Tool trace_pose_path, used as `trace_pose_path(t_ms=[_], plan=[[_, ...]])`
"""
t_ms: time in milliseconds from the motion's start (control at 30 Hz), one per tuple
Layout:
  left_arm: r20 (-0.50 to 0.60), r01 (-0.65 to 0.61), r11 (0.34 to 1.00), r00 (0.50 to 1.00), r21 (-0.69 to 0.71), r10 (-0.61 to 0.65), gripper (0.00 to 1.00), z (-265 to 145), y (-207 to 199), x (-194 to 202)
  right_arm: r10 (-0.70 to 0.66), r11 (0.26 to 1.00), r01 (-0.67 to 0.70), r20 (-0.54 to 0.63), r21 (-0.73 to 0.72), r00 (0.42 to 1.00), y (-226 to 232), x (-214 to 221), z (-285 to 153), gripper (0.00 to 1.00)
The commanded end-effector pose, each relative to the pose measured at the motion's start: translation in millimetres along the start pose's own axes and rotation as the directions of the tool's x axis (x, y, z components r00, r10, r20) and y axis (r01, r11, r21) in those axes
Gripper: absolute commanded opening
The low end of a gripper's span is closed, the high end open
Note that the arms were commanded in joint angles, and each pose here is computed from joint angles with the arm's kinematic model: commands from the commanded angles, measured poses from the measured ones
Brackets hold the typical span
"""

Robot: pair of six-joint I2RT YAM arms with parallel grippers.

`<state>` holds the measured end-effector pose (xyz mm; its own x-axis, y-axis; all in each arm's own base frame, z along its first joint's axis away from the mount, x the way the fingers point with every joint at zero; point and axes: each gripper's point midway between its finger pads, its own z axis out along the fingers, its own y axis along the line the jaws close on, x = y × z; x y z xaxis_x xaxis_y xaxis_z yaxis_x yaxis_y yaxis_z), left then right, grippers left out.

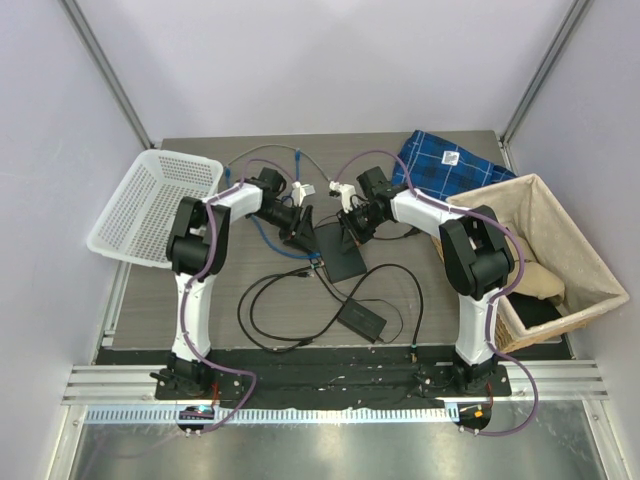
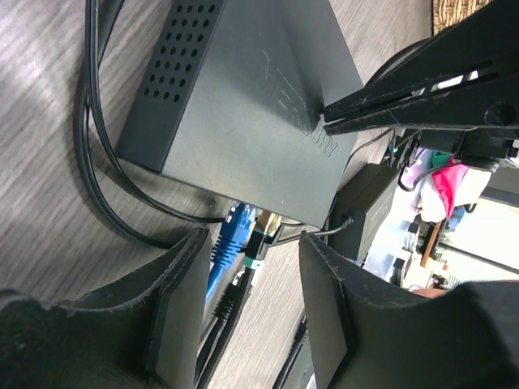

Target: Pull the plug from the switch port

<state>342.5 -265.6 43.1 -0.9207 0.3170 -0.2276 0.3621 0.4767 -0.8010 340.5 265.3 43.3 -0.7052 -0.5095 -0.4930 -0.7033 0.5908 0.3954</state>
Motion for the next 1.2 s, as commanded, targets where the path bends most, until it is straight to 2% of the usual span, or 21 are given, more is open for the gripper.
trace_pose_path(t_ms=[0,133,533,667,867,1167], plan=[[-0.013,0.001,1.000,1.000,0.012,-0.001,0.51,1.8,0.1,-1.8,0.011,0.998,-0.007,-0.056,0.069,0.998,-15.1,19.0,7.9,0.01],[-0.029,0.012,1.000,1.000,0.010,-0.012,0.51,3.4,1.0,1.7,0.017,0.998,-0.013,-0.058,0.069,0.998,-14.6,21.0,7.9,0.01],[-0.099,-0.119,0.986,0.989,-0.119,0.108,0.52,-5.8,16.3,10.5,0.019,0.997,-0.016,-0.051,0.075,0.998,-17.2,18.0,9.0,0.01],[-0.138,-0.083,0.992,0.988,-0.098,0.069,0.52,-3.2,17.7,21.6,0.018,0.997,-0.014,-0.055,0.074,0.998,-17.1,19.2,10.3,0.01],[-0.132,-0.114,0.991,0.986,-0.066,0.105,0.52,-6.1,7.6,23.8,0.018,0.997,-0.013,-0.054,0.079,0.998,-17.3,19.4,9.3,0.01],[-0.124,-0.018,0.999,0.992,-0.031,0.014,0.52,5.4,10.0,20.6,0.015,0.996,-0.011,-0.051,0.085,0.999,-18.0,18.9,8.3,0.01]])
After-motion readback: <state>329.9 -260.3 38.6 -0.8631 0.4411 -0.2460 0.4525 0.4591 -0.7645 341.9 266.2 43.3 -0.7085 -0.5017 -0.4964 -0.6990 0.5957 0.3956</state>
